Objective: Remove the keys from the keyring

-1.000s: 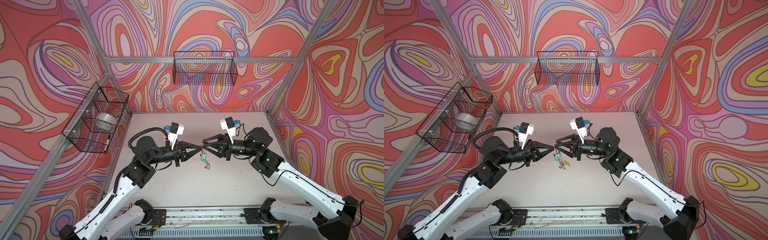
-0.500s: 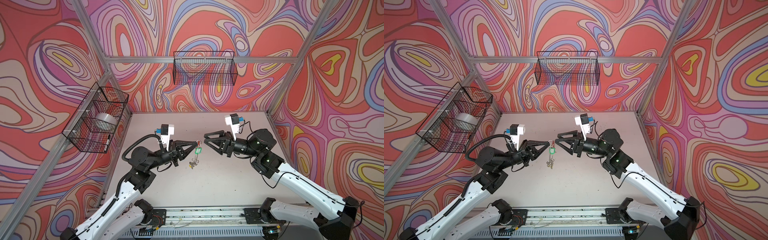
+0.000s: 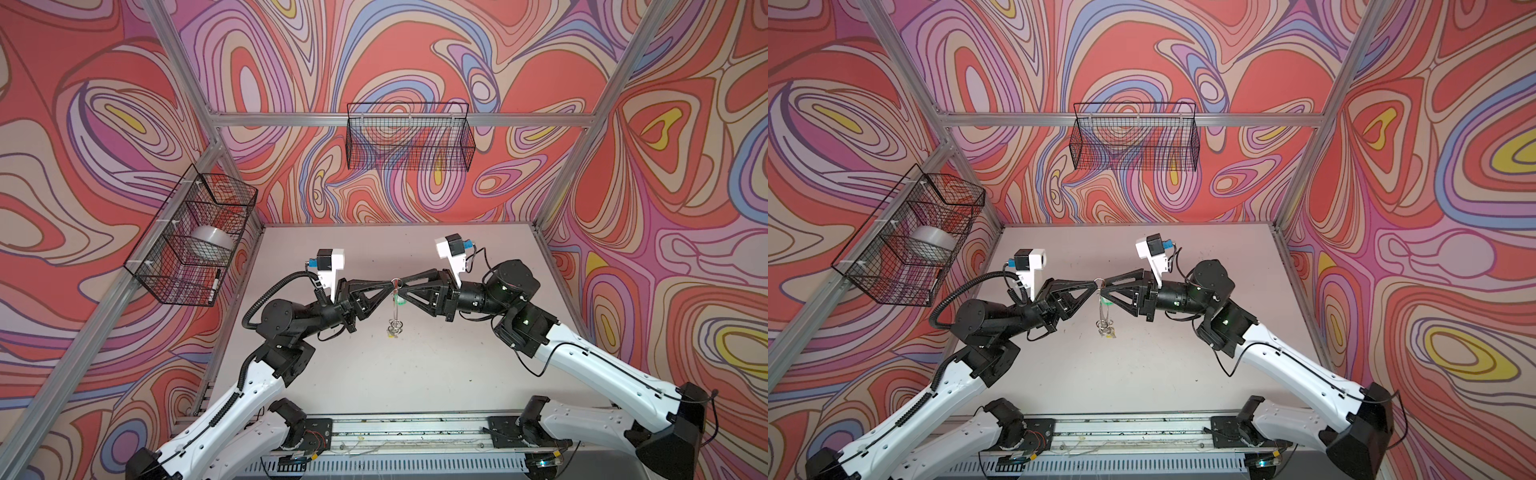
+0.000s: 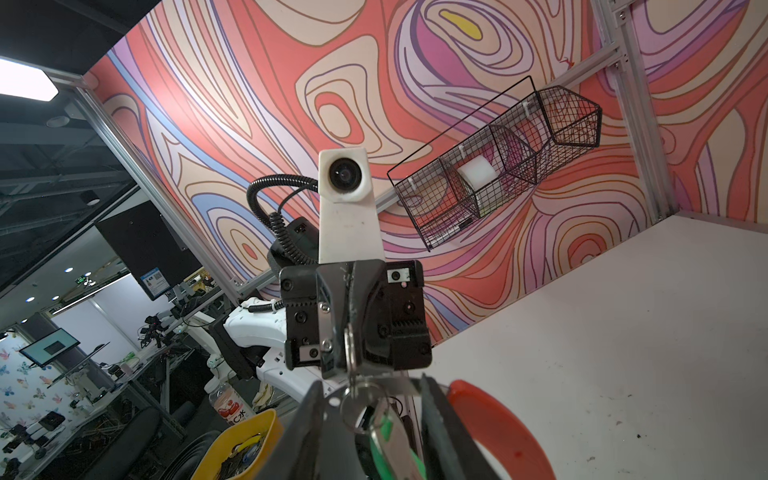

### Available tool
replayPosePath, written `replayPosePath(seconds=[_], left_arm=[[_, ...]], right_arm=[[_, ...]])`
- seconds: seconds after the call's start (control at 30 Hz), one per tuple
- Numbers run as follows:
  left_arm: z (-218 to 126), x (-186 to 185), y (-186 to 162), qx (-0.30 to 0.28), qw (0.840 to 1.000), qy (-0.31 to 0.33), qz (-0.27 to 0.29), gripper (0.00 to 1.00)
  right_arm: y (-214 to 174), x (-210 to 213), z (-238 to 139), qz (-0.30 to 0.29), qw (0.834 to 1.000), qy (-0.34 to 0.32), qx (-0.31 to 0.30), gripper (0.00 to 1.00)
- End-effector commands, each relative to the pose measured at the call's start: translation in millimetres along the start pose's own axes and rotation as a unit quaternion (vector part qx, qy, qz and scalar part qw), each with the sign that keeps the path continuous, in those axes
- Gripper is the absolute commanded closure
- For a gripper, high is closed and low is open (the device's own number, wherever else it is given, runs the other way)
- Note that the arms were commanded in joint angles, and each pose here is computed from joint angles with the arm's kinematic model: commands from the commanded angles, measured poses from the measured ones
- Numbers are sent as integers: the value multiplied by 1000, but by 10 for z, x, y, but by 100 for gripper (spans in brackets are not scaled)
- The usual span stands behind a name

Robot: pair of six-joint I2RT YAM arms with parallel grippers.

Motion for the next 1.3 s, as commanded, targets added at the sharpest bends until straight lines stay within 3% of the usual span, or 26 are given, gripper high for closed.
replayPosePath(seconds=[0.0, 0.1, 0.23, 0.4, 0.6, 0.87, 1.27], left_arm=[[-25, -122, 44, -9, 999, -31, 19, 100], [-38, -138, 33, -1, 999, -30, 24, 100], [-47, -168, 26, 16, 999, -29, 24, 100], [-57, -231, 34, 54, 998, -20, 25, 100], [-104, -385, 137, 123, 992, 41, 5, 100], [-208, -565, 282, 200, 969, 141, -34, 100], [-285, -638, 322, 218, 958, 179, -44, 100]], right_arm=[[35, 86, -55, -24, 1000, -1, -17, 60], [62, 115, -93, -32, 999, -13, -26, 58], [80, 142, -92, -36, 999, -7, -24, 66], [73, 137, -55, -28, 1000, 6, -9, 67], [43, 177, -141, -26, 1000, -12, -3, 67], [-76, 144, -264, -15, 999, -48, -10, 62], [-139, 24, -196, 15, 999, -51, -5, 52]])
Point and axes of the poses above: each gripper's point midway between its finger pads, its own z axis out along the fingers, its own x axis along the line the jaws close on, y = z × x, the point moved 9 cm from there along -z, back along the fingers, and after that the axes turned 2 degrees about z, right-handed, at the moved point
